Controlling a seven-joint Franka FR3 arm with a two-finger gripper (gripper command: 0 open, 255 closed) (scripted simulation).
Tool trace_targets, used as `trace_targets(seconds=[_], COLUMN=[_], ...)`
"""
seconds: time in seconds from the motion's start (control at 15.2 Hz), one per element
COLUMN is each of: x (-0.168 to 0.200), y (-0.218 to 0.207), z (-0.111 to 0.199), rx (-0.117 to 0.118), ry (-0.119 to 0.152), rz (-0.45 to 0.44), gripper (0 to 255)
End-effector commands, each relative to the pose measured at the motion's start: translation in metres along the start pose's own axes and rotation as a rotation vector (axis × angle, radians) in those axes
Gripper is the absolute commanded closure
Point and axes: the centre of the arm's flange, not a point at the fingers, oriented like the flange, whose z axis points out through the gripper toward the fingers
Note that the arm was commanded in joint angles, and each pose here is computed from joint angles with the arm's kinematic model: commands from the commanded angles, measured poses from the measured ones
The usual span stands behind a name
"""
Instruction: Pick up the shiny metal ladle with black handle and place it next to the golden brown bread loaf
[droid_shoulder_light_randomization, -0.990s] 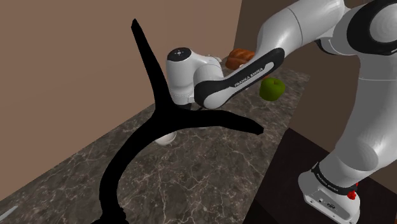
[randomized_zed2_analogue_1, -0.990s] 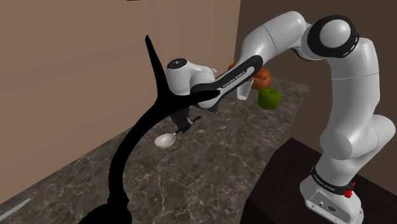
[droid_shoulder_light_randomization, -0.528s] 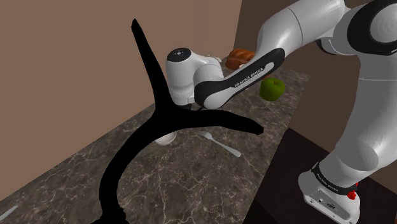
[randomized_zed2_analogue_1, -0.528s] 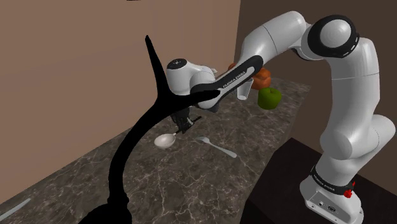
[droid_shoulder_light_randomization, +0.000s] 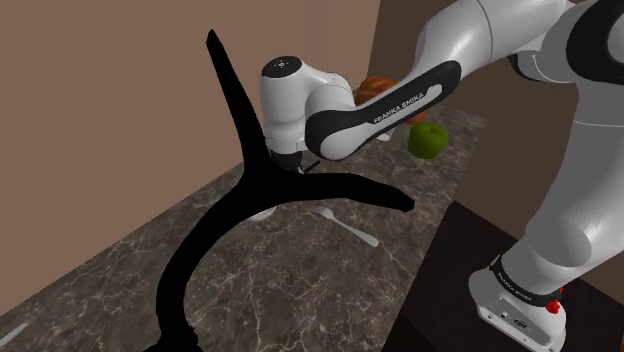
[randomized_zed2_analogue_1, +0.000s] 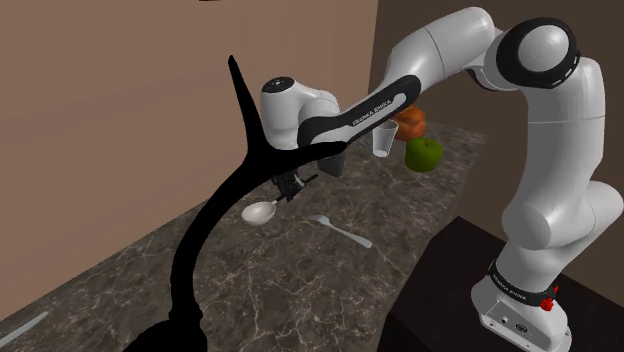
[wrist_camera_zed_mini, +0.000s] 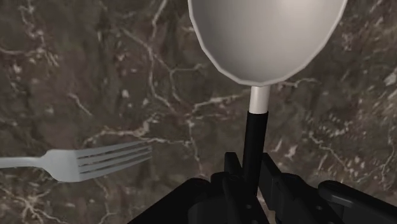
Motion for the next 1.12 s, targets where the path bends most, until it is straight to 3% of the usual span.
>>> trace_targets(seconds=[0.0, 1.06], x=[0.002, 0.011], y=[-0.001, -0.010], z=[-0.012, -0.095], rx=[0.000, 0.000], ry=[0.000, 0.000], rz=[0.000, 0.000], gripper=[255, 255])
